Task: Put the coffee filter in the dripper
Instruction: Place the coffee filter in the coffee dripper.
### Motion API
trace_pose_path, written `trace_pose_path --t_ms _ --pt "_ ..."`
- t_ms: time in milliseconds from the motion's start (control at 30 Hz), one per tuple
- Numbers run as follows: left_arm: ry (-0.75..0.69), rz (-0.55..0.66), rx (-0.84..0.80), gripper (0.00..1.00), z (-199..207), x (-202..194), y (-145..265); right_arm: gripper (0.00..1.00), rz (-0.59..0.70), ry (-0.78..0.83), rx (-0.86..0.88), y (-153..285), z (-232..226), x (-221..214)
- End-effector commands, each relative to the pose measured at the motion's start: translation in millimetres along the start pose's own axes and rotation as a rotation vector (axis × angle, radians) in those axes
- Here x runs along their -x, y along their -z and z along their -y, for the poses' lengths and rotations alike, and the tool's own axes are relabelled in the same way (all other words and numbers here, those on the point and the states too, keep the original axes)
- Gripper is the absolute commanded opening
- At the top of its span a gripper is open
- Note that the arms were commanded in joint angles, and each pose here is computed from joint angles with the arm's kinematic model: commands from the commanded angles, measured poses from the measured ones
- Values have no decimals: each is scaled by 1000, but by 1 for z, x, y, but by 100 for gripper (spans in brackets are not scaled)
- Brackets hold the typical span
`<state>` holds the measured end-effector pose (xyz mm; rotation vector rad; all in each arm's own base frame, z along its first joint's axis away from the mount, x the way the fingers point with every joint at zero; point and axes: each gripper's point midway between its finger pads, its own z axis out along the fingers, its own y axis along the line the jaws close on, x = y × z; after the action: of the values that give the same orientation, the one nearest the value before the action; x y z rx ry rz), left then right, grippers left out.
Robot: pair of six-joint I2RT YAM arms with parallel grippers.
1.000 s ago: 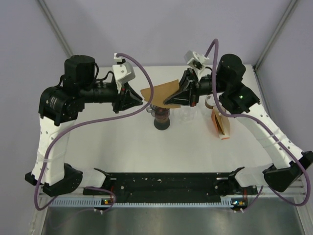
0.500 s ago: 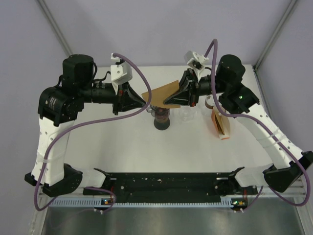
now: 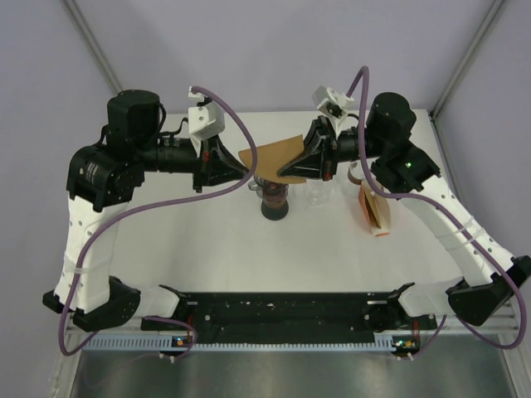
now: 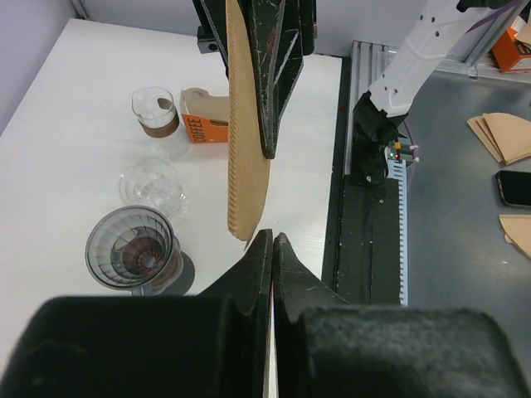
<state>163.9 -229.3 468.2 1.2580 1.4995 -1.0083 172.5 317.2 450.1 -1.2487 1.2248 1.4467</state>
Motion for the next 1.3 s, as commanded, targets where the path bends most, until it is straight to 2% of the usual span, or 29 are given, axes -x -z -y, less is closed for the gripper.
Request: trace_pose_path --t_ms 0,333,367,400,433,467,533,600,700,733,767,800,900,1033,1167,1267 --pt "-35 15 -4 0 1 3 1 0 15 30 5 2 -5 7" --pt "14 6 162 0 -33 2 0 0 17 35 7 3 -7 8" --pt "16 10 154 9 -32 3 -1 0 17 35 7 3 -7 8" --pt "10 12 135 25 -30 2 -2 0 18 37 9 3 -9 9" --pt "13 8 128 32 -29 1 -2 0 17 37 7 3 -9 8" --pt "12 4 141 36 -30 0 0 0 17 38 7 4 -9 8" --pt "34 -8 207 37 -41 -4 4 0 20 47 6 5 -11 9" --pt "56 -14 269 33 -52 -8 9 0 22 50 7 6 -14 10" --pt "66 -11 248 32 -48 -13 10 0 23 50 1 7 -16 11" --pt "43 -5 200 48 -39 -12 8 0 24 48 -2 8 -18 11" --pt "10 -6 151 84 -29 -12 9 0 24 53 -5 9 -20 12" --pt "-27 -14 103 92 -19 -13 11 0 24 56 -9 10 -21 12" --pt "-118 -67 -3 92 10 -24 21 0 30 77 -28 14 -26 15" --pt "-362 61 -57 96 41 0 34 0 41 112 -29 19 -36 20" --pt "-375 276 -78 80 56 39 35 0 60 152 -25 24 -49 26" --pt "-355 353 -115 69 58 48 31 0 71 166 -19 27 -57 30"
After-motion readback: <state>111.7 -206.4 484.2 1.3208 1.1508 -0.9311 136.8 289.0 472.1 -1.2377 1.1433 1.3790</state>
